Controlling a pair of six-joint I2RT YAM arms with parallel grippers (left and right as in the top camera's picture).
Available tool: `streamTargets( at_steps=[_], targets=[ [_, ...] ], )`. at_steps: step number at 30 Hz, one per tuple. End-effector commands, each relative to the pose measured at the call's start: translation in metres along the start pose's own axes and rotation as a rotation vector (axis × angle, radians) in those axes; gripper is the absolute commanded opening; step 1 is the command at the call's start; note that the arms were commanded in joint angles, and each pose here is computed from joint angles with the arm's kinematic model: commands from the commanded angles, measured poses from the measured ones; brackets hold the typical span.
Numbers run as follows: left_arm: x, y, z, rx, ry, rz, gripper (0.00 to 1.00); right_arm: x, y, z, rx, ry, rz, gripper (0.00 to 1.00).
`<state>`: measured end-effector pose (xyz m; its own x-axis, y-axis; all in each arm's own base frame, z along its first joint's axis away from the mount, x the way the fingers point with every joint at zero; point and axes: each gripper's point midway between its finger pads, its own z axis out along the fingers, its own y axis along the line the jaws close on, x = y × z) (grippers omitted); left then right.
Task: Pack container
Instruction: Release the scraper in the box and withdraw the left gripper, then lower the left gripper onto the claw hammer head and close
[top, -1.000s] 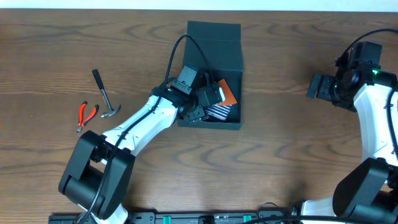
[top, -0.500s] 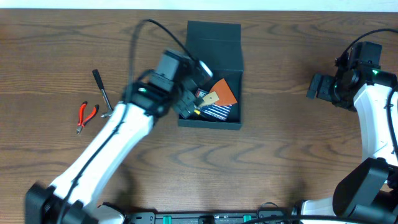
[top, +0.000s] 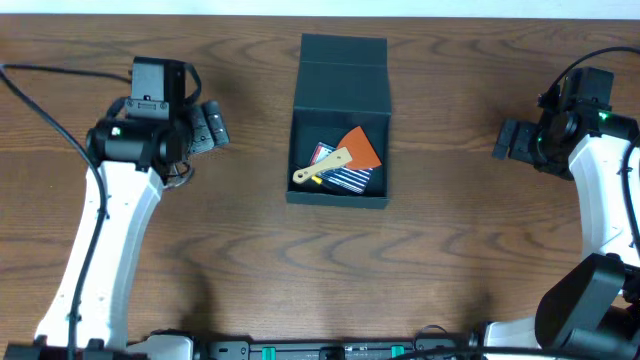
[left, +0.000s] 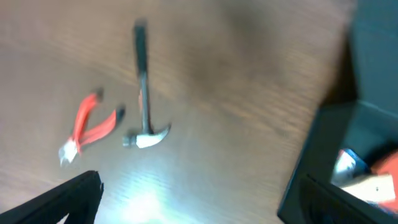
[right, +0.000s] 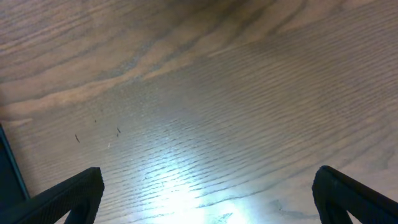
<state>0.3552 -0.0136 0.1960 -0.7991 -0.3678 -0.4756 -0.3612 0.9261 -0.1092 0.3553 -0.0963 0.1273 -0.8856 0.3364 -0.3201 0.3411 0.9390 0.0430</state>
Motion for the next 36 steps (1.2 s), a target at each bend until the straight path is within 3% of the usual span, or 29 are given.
streamTargets(
  at_steps=[1,7,15,21,28,36],
  targets=[
    [0.017,0.012,0.024,-0.082,0.085,-0.345,0.99,0.003,0.004,0.004,-0.012,0.014,-0.020,0.99],
    [0.037,0.015,0.067,-0.198,0.159,-0.717,0.99,0.003,0.004,0.004,-0.013,0.013,-0.021,0.99],
    [0.044,0.023,0.114,-0.286,0.181,-0.946,0.99,0.003,0.004,0.004,-0.012,0.014,-0.021,0.99],
    [0.042,0.039,0.129,-0.313,0.187,-0.968,0.99,0.003,0.003,0.004,-0.012,0.014,-0.022,0.99],
    [0.039,0.056,0.142,-0.313,0.214,-0.818,0.99,0.000,0.004,0.004,-0.012,0.003,-0.028,0.99],
    [0.035,0.059,0.155,-0.301,0.209,-0.783,0.98,0.000,0.004,0.004,-0.012,0.003,-0.040,0.99]
  ],
)
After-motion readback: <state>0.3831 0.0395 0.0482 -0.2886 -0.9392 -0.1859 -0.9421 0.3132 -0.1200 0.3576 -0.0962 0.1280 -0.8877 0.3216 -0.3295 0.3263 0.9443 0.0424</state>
